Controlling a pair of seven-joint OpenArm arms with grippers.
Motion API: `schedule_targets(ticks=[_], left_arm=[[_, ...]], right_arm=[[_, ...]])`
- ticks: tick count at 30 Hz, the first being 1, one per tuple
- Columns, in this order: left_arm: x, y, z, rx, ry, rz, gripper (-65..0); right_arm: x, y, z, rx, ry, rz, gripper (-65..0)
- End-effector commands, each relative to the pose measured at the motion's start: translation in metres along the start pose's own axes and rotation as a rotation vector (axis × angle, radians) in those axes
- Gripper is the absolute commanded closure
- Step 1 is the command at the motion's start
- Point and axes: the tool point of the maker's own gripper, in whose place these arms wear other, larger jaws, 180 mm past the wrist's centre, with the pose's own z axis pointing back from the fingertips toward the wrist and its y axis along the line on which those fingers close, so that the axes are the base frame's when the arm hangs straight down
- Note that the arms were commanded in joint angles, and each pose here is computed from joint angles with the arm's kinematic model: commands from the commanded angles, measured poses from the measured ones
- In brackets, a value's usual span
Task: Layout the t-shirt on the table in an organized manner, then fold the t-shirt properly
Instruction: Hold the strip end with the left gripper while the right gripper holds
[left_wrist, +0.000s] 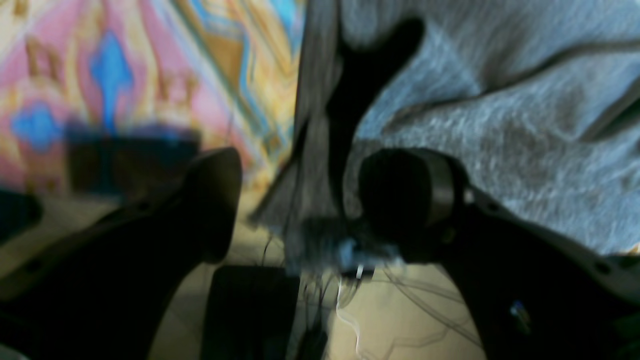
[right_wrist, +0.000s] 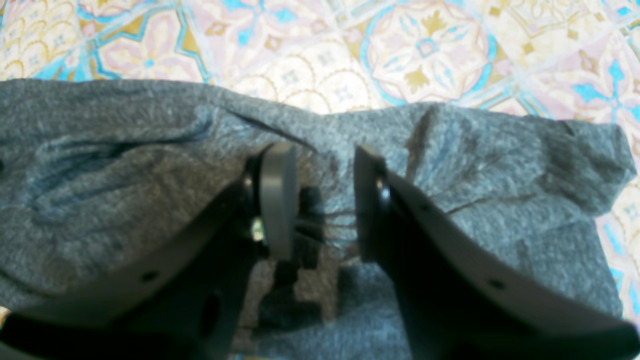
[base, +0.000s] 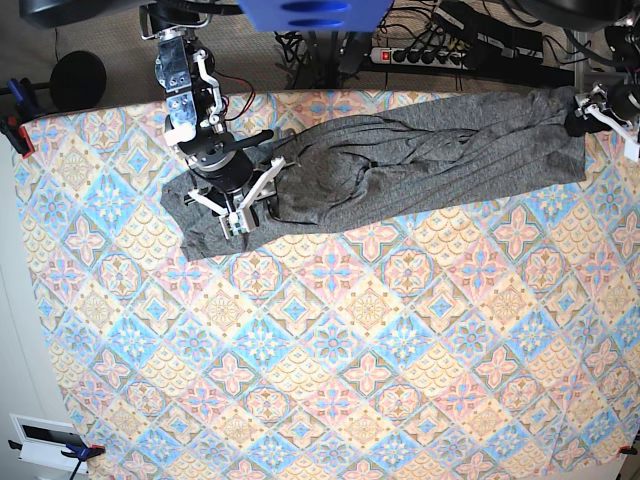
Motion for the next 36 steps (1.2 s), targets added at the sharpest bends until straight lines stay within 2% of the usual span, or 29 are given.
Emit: schedule_targets(ticks=[1,9,11,18,22,29,36], left_arm=[[-0.008,0.006,-0.002,0.022,0.043,-0.01,-45.6],[-0.041,-0.009,-0.027,-0.029,0.084,0.046,-45.6],[-0.05,-0.013,-0.029,-0.039,0.123,0.045,-45.6],[-0.087,-0.049,-0.05,-0.118,0.25,-0.001,-45.6],[-0.093,-0.055,-0.053,-0.132,0.263,0.001,-45.6],[-0.106,-0.079,-0.06,-0.18,0.324,-0.082,-45.6],[-0.119,-0.078,-0.055,-0.176,0.401,-0.099,-45.6]], right_arm=[[0.015,-0.001,0.001,0.001,-0.051,0.002,-18.8],[0.015,-0.001,0.001,0.001,-0.052,0.002,-18.8],[0.015,-0.001,0.001,0.001,-0.052,0.002,-18.8],[0.015,-0.001,0.001,0.001,-0.051,0.001,-18.8],[0.015,-0.001,0.001,0.001,-0.051,0.001,-18.8],[0.003,-0.002,-0.003,0.001,-0.019,-0.006,-18.8],[0.001,-0.003,-0.004,0.001,-0.012,-0.008,-18.8]])
